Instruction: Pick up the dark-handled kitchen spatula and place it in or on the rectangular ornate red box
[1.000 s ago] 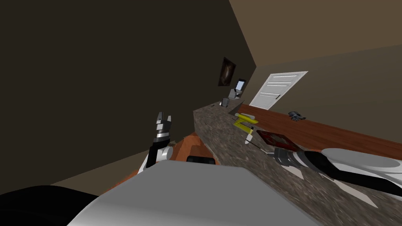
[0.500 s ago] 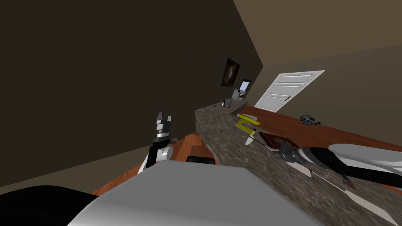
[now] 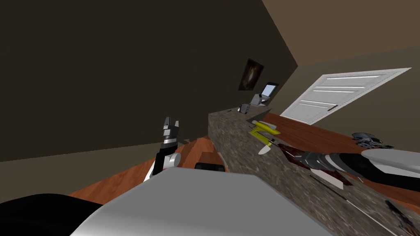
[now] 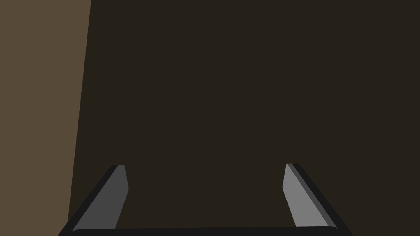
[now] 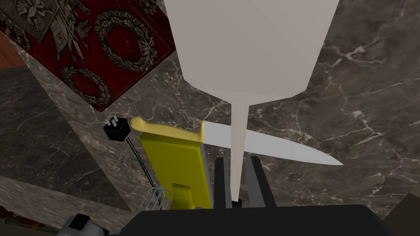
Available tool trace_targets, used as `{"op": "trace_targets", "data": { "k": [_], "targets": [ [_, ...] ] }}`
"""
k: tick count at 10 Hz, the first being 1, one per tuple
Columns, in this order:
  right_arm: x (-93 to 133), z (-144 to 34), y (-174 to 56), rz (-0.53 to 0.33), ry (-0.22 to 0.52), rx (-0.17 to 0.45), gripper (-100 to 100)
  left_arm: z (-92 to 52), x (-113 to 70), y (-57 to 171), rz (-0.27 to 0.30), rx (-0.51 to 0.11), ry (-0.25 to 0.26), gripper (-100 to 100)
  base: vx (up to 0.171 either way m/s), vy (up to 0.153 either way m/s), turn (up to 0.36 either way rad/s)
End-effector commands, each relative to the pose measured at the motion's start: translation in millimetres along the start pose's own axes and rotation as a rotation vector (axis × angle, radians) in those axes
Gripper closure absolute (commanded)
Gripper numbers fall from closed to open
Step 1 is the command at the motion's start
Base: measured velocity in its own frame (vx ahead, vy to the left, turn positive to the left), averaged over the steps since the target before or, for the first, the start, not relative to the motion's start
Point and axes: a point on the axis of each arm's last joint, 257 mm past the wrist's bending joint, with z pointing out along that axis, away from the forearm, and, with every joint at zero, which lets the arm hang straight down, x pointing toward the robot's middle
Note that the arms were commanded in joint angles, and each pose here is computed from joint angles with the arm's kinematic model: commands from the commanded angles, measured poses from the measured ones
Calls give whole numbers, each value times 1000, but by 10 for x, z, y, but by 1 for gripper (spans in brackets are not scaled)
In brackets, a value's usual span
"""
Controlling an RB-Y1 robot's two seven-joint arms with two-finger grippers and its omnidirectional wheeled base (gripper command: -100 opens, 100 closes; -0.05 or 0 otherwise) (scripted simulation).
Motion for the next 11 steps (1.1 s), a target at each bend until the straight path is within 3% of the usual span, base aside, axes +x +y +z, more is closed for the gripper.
{"op": "trace_targets", "data": {
  "k": [1,4,7,11],
  "targets": [
    [112,-66,-100,51,21,14,100,0,0,0,0,0,0,0,-139,-97,257],
    [194,-103,-148,83,33,22,100,-1,-1,1,0,0,0,0,-89,-69,124],
    [486,-200,-228,185,73,36,100,0,0,0,0,0,0,0,-92,-64,298],
    [734,-256,-233,247,110,40,100,0,0,0,0,0,0,0,-100,-80,180]
  ]
}}
